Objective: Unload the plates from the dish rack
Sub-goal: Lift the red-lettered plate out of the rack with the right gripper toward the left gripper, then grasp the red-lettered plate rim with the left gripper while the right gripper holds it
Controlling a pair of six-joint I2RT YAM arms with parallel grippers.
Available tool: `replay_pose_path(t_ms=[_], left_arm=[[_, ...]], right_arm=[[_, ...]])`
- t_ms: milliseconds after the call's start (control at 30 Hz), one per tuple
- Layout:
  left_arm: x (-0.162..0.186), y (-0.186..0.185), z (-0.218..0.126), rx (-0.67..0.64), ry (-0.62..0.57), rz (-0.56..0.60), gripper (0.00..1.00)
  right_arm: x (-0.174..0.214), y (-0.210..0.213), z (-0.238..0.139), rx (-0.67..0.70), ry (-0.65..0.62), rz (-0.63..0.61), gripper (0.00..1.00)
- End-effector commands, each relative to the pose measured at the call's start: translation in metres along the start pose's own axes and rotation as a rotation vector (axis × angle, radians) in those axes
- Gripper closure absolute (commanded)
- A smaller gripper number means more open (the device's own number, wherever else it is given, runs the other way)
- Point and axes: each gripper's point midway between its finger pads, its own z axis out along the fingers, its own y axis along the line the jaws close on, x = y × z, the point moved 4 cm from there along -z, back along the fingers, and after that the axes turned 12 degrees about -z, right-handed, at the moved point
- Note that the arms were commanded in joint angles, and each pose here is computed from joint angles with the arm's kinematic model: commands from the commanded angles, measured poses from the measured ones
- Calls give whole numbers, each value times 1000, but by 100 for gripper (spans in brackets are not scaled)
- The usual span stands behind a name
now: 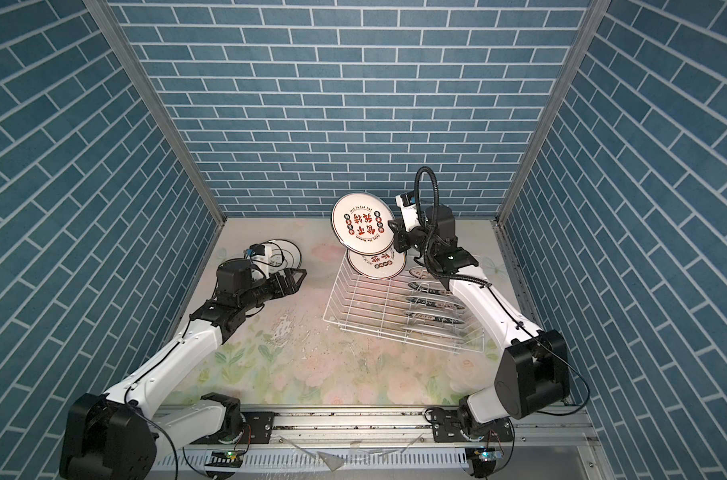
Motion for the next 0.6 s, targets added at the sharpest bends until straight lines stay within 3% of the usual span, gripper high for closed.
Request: replay_pose_path(t_ms=[0,200,400,567], left_arm=[[-16,-22,7,121,-54,15,3],[-24,-29,23,208,-78,-13,4],[-33,-36,37,323,-90,-54,5],[-35,-35,43,347,-85,-70,7]], right_arm=[[-15,1,14,-62,-118,314,100],[-2,21,39,-181,-67,486,100],[5,39,53,-247,-23,527,100],[11,52,63,-277,10,528,100]])
